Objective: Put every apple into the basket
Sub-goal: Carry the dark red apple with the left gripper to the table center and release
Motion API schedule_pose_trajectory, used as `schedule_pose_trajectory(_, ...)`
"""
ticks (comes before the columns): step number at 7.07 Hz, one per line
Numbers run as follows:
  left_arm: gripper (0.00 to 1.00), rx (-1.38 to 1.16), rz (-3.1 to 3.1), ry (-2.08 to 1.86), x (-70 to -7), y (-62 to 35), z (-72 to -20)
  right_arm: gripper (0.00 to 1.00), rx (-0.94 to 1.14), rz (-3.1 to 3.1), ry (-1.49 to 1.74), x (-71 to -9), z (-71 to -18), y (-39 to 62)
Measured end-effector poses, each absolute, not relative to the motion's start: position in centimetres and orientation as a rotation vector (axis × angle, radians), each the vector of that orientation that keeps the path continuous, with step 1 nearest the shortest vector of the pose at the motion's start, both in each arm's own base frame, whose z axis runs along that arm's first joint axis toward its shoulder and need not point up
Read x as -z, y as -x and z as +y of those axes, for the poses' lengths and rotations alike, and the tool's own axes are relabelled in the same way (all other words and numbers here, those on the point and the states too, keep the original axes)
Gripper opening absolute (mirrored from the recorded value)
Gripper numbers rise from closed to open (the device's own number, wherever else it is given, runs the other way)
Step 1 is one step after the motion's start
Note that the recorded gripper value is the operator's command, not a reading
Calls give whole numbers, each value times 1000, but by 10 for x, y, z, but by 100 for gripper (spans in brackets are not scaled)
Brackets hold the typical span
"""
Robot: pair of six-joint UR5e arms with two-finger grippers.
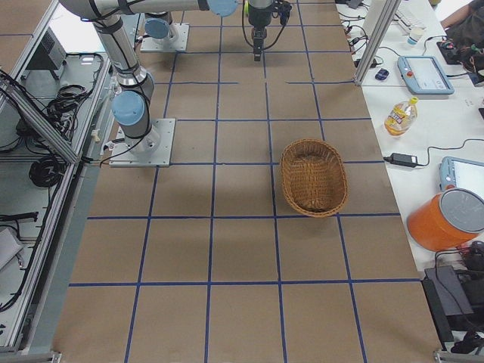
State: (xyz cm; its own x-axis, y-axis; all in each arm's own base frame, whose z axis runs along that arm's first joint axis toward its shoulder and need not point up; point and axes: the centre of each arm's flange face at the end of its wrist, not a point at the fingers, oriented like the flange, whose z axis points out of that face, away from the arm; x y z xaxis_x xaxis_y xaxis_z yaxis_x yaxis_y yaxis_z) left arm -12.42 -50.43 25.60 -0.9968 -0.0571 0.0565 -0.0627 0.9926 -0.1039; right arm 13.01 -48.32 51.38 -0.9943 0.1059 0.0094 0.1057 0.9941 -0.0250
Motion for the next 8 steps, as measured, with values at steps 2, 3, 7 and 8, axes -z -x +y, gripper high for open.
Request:
schedule_pose_trajectory(2, 42, -181, -2987, -338, -267, 216, -509, 100, -32, -3126, 164, -511, -483, -130)
schedule_pose_trajectory(3, 42, -170, -2933, -431, -268, 257, -512, 100, -31, -3127, 164, -511, -483, -130)
schedule_pose_trajectory(7, 99, -129, -2888, -518, -222, 346, -527, 100, -32, -3130, 166, -507, -487, -131)
schedule_pose_trajectory(8, 100, -118, -2900, -496, -214, 351, -524, 100, -24, -3131, 163, -505, -488, -131)
